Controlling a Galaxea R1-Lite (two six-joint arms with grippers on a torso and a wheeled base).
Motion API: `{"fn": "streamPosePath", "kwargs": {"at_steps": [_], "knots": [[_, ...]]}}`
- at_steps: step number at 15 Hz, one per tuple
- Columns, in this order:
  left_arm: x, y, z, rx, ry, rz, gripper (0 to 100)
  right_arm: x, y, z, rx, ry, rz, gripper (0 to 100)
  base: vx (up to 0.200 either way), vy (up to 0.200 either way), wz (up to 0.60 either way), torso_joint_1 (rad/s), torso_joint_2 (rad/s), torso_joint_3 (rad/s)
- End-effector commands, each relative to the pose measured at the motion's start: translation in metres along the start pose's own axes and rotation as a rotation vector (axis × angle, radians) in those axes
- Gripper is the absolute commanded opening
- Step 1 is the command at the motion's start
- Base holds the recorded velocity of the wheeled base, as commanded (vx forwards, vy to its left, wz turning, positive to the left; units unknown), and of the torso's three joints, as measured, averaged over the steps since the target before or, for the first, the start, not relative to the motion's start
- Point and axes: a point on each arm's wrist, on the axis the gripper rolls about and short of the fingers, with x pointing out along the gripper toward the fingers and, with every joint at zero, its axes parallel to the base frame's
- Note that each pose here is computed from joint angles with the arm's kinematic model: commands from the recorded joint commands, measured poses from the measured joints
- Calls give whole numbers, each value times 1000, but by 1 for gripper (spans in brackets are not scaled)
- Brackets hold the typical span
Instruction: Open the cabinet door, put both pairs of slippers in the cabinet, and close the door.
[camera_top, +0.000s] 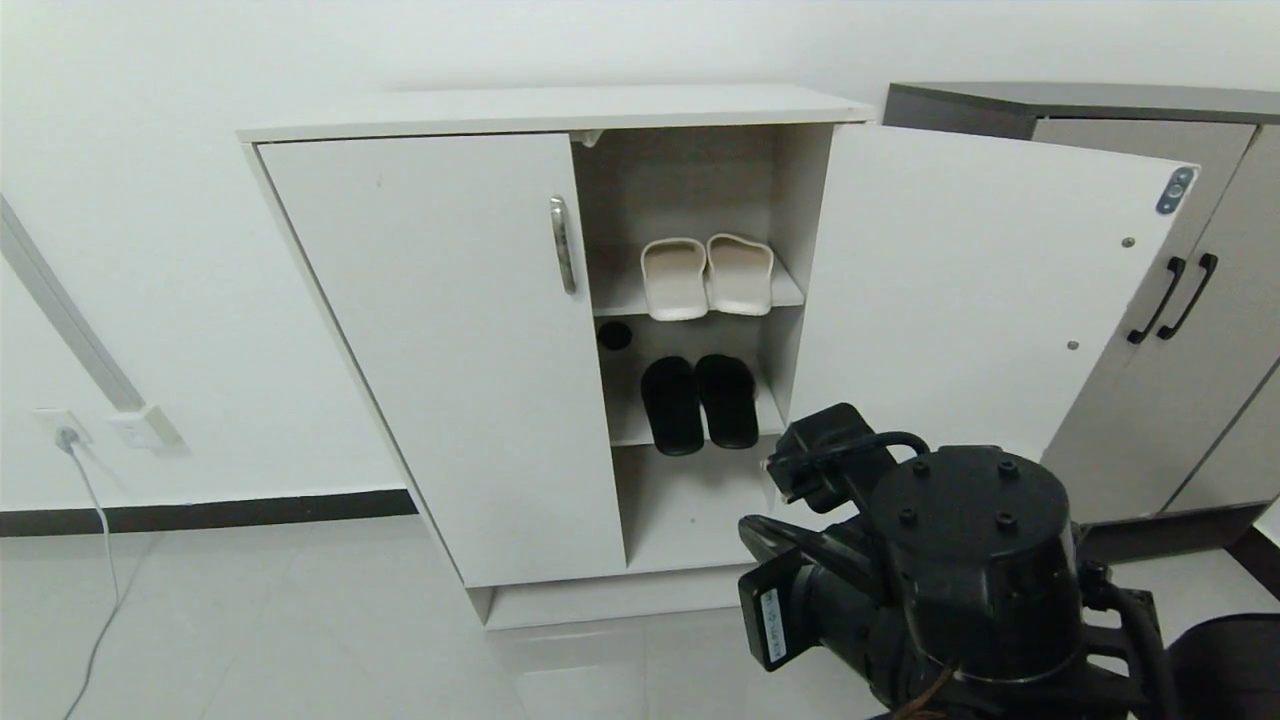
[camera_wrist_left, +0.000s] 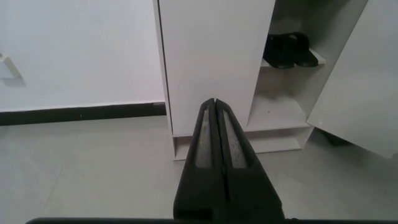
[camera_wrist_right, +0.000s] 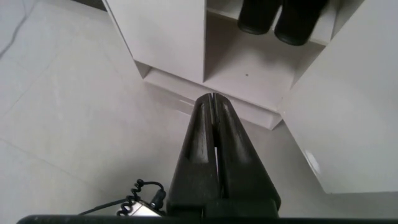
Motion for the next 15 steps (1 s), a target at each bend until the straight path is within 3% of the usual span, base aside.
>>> {"fn": "streamPosePath", "kwargs": {"at_steps": [1, 6, 15], "knots": [[0, 0, 0, -1, -1, 0, 0, 1, 0, -1, -3, 5, -2, 0, 0, 0, 0, 17, -149, -364], [0, 0, 0, -1, -1, 0, 0, 2, 0, -3, -6, 10, -3, 0, 0, 0, 0, 50, -497, -375], [0, 0, 0, -1, -1, 0, 0, 2, 0, -3, -6, 12, -4, 0, 0, 0, 0, 133, -468, -332]]}}
